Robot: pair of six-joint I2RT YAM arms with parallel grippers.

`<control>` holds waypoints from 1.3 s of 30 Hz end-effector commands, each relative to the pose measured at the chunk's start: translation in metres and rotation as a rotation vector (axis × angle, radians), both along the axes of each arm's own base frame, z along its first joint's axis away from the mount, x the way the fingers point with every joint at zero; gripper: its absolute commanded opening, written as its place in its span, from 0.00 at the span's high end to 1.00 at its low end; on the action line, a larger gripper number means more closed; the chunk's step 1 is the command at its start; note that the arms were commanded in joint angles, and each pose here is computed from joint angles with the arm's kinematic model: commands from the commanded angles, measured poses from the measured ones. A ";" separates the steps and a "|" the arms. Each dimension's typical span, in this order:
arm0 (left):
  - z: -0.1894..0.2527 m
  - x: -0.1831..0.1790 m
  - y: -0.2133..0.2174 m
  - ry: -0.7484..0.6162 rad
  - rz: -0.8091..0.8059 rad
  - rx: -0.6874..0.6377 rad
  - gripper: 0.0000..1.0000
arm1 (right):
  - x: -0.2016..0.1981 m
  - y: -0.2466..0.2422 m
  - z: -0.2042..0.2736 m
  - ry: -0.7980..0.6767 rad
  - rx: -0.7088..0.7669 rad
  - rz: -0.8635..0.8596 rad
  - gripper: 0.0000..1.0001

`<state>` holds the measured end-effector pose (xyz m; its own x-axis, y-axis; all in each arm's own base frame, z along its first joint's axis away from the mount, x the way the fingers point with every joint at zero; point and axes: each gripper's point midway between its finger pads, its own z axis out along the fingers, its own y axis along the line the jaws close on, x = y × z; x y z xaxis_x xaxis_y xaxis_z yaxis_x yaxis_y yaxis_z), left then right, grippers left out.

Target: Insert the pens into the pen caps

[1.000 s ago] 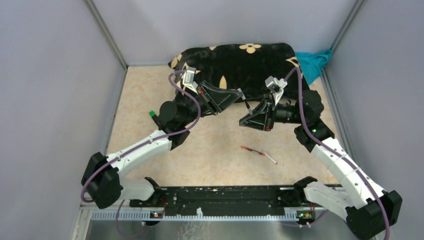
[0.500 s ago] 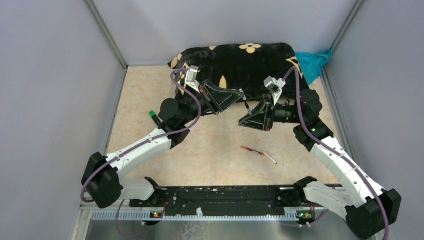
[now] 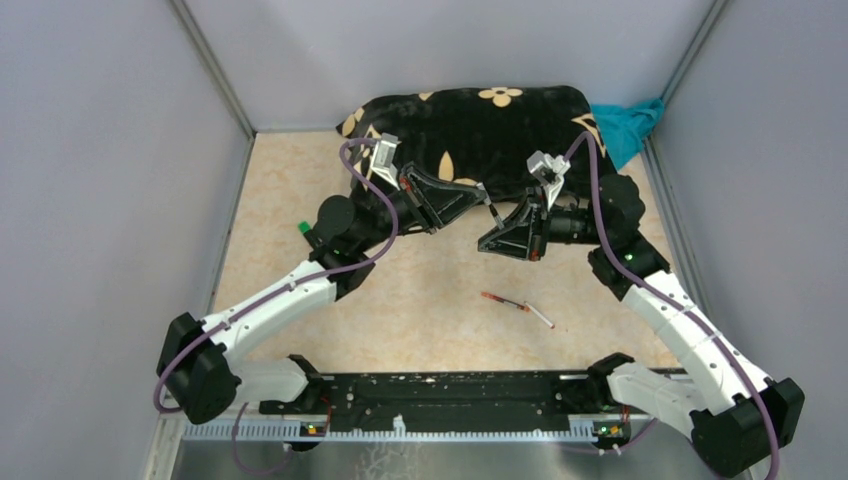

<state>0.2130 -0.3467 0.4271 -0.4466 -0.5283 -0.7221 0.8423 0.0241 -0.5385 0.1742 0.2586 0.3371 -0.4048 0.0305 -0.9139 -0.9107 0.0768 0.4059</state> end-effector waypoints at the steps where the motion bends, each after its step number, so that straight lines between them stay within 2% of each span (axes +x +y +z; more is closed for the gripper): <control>1: -0.001 -0.005 0.006 -0.010 0.009 -0.007 1.00 | -0.003 0.001 0.027 -0.108 0.033 0.010 1.00; 12: -0.007 -0.012 -0.006 0.010 -0.084 0.023 1.00 | 0.001 0.001 0.031 -0.124 0.039 -0.017 1.00; 24: -0.067 -0.028 -0.030 0.098 -0.182 0.249 1.00 | 0.030 0.003 0.054 -0.179 0.036 -0.125 1.00; 36: -0.117 -0.050 -0.046 0.198 -0.275 0.363 1.00 | 0.052 0.006 0.092 -0.192 0.133 -0.159 1.00; 39: -0.122 -0.053 -0.048 0.229 -0.305 0.362 1.00 | 0.056 0.006 0.098 -0.255 0.113 -0.179 1.00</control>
